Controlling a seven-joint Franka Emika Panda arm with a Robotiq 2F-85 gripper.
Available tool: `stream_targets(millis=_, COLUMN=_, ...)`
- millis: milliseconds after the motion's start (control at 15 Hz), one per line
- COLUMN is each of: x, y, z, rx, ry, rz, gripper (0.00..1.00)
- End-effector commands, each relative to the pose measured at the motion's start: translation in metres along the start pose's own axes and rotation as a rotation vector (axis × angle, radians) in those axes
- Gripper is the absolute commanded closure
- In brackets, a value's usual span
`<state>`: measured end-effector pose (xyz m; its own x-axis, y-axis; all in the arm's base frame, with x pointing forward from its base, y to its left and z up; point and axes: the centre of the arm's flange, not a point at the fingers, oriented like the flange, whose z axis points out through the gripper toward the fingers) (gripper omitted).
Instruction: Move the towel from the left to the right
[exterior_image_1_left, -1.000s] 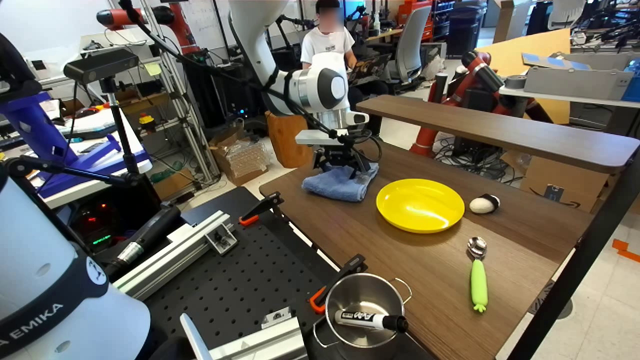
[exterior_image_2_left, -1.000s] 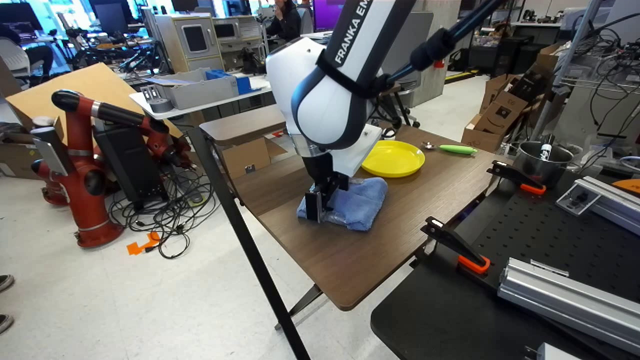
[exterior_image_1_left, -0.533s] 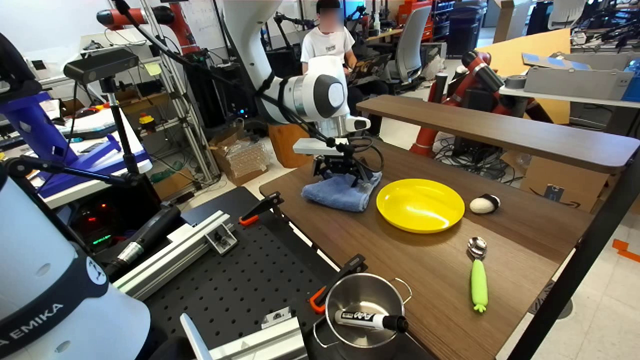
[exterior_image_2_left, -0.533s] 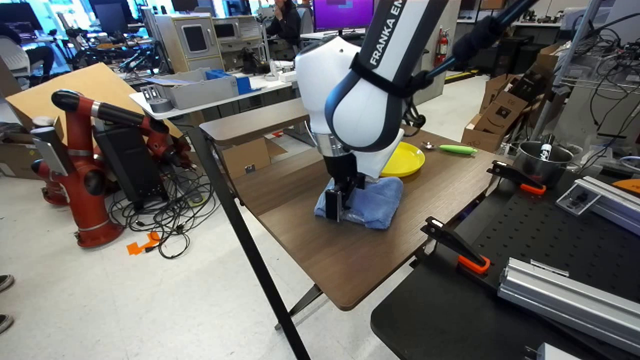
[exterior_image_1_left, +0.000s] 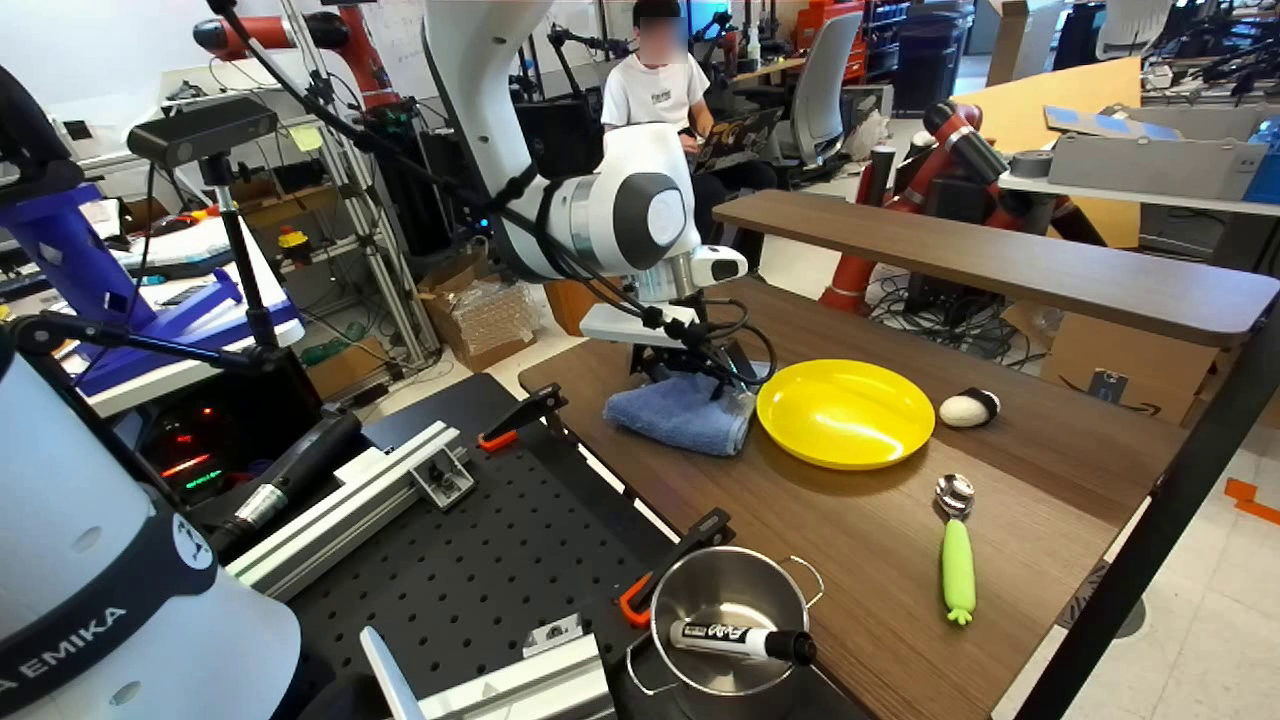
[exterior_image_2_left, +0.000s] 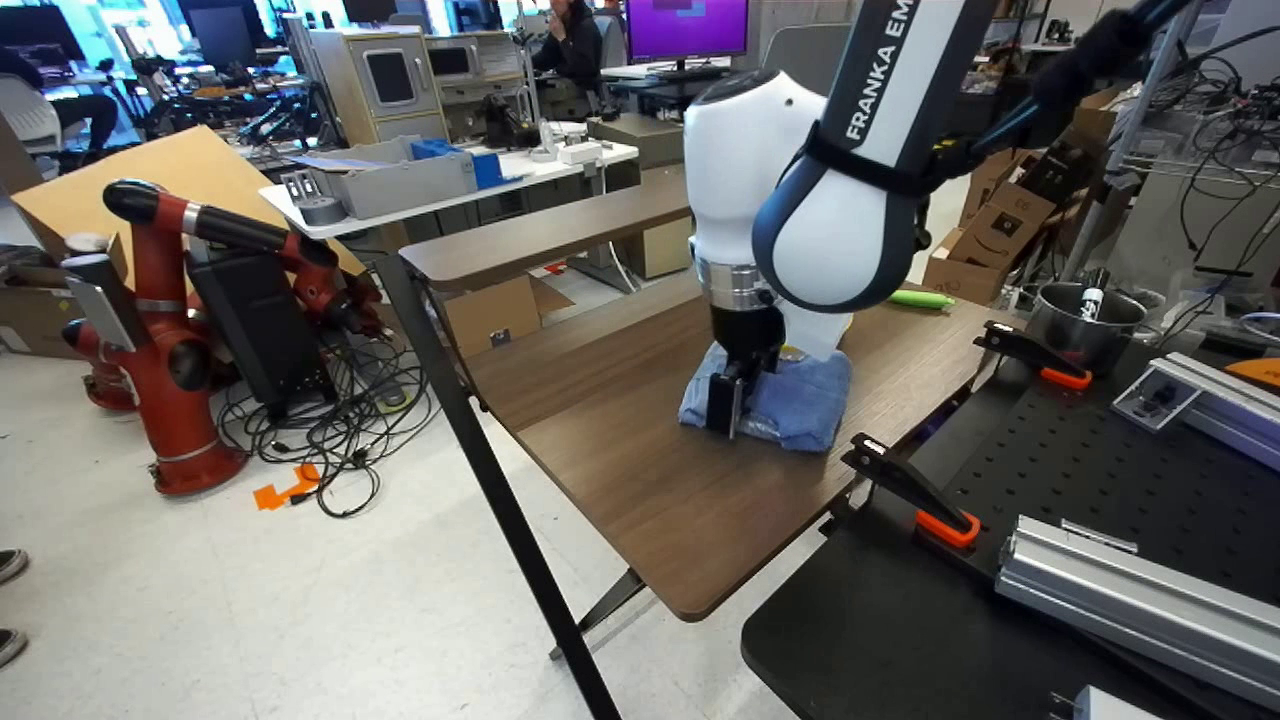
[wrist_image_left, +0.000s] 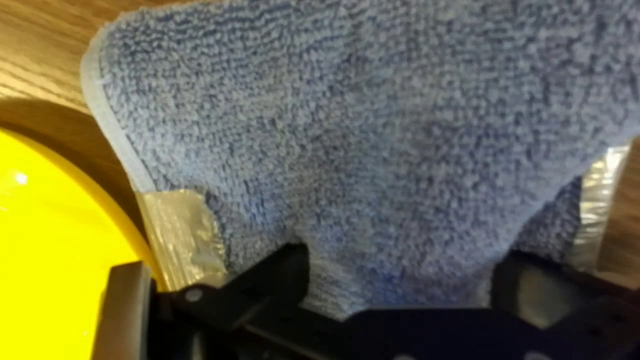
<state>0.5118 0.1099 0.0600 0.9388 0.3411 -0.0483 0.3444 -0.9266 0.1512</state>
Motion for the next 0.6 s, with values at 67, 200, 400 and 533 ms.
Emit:
stream_targets(millis=67, x=-0.037, y=0.012, z=0.018, rx=-0.01, ry=0.024, rz=0.005, gripper=0.0)
stream_targets(millis=200, x=-0.048, y=0.021, z=0.02, rx=-0.005, ry=0.037, rz=0.022, gripper=0.0)
stream_targets(millis=400, x=-0.06, y=0.03, z=0.024, rx=-0.012, ry=0.038, rz=0.033, gripper=0.0)
stream_targets(millis=533, x=-0.065, y=0.032, z=0.023, rx=-0.011, ry=0.045, rz=0.036, gripper=0.0)
